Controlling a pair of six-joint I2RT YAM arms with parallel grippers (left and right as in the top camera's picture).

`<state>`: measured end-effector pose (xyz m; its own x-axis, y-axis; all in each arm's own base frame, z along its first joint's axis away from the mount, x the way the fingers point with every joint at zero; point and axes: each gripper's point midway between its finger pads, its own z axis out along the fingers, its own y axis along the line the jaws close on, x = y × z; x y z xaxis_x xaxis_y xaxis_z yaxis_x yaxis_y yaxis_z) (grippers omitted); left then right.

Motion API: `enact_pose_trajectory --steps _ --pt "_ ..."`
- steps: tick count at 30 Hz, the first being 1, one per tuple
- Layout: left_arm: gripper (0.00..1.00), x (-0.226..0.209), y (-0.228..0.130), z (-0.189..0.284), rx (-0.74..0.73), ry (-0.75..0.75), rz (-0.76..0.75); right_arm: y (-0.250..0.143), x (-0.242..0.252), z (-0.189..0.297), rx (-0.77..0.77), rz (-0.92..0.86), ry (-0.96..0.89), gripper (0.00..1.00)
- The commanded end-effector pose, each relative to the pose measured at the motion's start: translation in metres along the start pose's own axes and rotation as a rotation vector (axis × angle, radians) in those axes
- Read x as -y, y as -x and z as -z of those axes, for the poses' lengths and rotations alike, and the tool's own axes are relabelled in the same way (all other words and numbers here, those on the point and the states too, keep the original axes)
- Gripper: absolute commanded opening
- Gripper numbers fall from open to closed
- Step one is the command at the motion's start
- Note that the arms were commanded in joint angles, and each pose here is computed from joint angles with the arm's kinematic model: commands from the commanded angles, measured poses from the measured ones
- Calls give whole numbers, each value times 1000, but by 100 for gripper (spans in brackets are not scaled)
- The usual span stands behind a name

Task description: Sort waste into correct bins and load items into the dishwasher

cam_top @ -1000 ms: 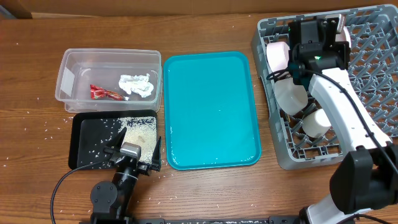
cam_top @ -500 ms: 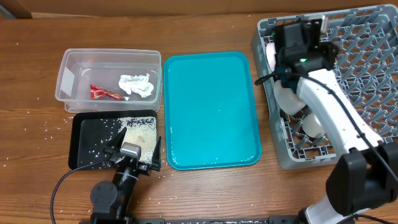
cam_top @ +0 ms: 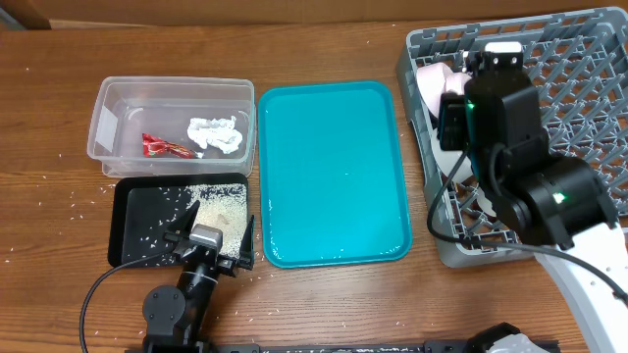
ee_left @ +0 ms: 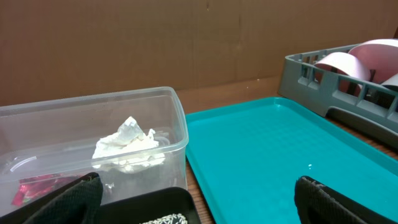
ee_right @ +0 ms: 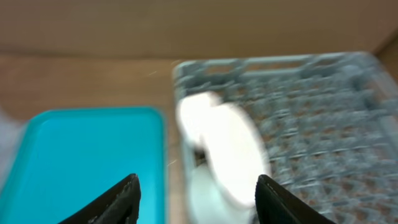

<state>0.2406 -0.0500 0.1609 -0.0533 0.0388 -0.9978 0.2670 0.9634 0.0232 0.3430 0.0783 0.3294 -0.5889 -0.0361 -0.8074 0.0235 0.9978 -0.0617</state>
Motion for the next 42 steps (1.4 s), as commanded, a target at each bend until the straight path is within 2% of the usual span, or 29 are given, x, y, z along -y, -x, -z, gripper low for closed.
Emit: enact_pose_trajectory --steps 1,2,8,10,15,23,28,42 --pt "100 1 -1 0 3 -9 -9 -12 -39 8 -68 -10 231 62" --pt "100 1 -1 0 3 -9 -9 -17 -46 11 -90 -9 280 66" --pt "100 1 -1 0 3 -9 -9 -32 -82 29 -183 -36 511 73" --pt "100 1 -1 0 3 -9 -9 -35 -92 35 -211 -62 573 100" --pt "100 1 -1 0 3 -9 -9 -38 -102 50 -219 -67 624 100" --pt "100 1 -1 0 3 -9 -9 -30 -118 81 -143 -26 711 100" --pt "100 1 -1 0 3 -9 -9 -35 -135 95 -169 -7 810 100" --pt "100 1 -1 0 3 -9 -9 -36 -134 95 -154 31 809 100"
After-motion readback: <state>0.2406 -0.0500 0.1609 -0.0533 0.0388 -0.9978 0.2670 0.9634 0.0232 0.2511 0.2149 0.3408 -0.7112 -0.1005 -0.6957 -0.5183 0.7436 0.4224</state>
